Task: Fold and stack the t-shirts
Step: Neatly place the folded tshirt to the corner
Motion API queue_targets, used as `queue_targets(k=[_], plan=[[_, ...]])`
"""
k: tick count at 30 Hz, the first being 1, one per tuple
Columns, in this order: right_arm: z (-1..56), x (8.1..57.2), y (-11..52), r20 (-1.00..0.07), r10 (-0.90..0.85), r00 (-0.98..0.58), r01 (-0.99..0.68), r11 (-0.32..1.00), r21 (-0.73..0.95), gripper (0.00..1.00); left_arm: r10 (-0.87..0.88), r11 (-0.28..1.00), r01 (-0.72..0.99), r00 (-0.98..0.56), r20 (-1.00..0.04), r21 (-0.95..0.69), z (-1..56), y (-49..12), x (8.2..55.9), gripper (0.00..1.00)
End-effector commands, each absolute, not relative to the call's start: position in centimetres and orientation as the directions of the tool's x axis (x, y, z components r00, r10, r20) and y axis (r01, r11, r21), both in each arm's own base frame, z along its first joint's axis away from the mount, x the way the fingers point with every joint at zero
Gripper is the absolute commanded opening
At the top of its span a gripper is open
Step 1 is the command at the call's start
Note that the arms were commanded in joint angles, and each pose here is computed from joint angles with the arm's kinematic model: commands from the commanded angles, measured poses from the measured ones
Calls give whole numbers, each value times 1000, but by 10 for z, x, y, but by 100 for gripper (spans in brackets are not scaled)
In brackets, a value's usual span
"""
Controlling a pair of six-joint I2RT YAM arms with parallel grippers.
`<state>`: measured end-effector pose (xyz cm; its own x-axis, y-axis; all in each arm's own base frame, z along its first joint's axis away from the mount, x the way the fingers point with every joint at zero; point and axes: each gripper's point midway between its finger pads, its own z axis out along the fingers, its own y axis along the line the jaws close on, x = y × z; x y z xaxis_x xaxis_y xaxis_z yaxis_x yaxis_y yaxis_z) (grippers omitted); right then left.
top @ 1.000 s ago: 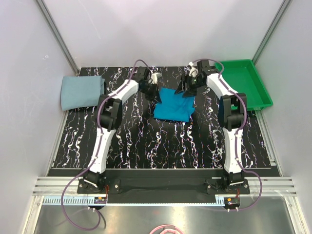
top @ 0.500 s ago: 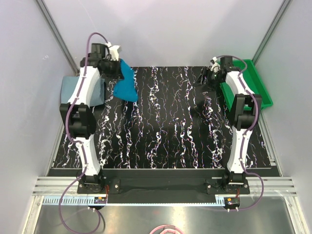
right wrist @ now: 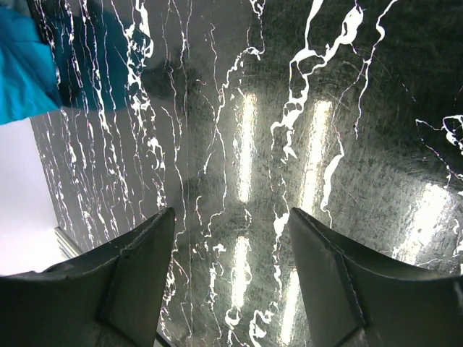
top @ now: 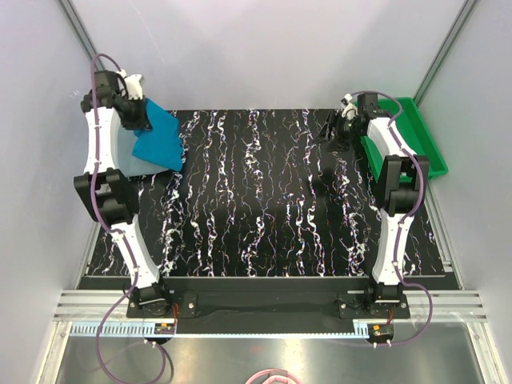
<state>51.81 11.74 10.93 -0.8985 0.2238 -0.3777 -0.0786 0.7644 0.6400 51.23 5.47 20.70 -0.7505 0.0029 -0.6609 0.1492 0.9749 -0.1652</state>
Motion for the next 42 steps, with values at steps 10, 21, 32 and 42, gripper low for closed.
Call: queue_targets(k=[10, 21, 32, 42], plan=[[148, 518, 121, -450, 229, -863, -136, 753, 643, 72, 52, 995, 98, -703, -709, -24, 253, 86, 525, 0], [145, 517, 121, -444, 229, -866, -133, 751, 647, 72, 62, 992, -23, -763, -643, 123, 232, 119, 516, 0], [139, 514, 121, -433, 227, -873, -126, 752, 648, 72, 71, 890, -214, -807, -586, 403, 220, 185, 518, 0], [135, 510, 120, -424, 226, -877, -117, 755, 645, 72, 73, 793, -267, -851, -521, 547, 200, 219, 521, 0]])
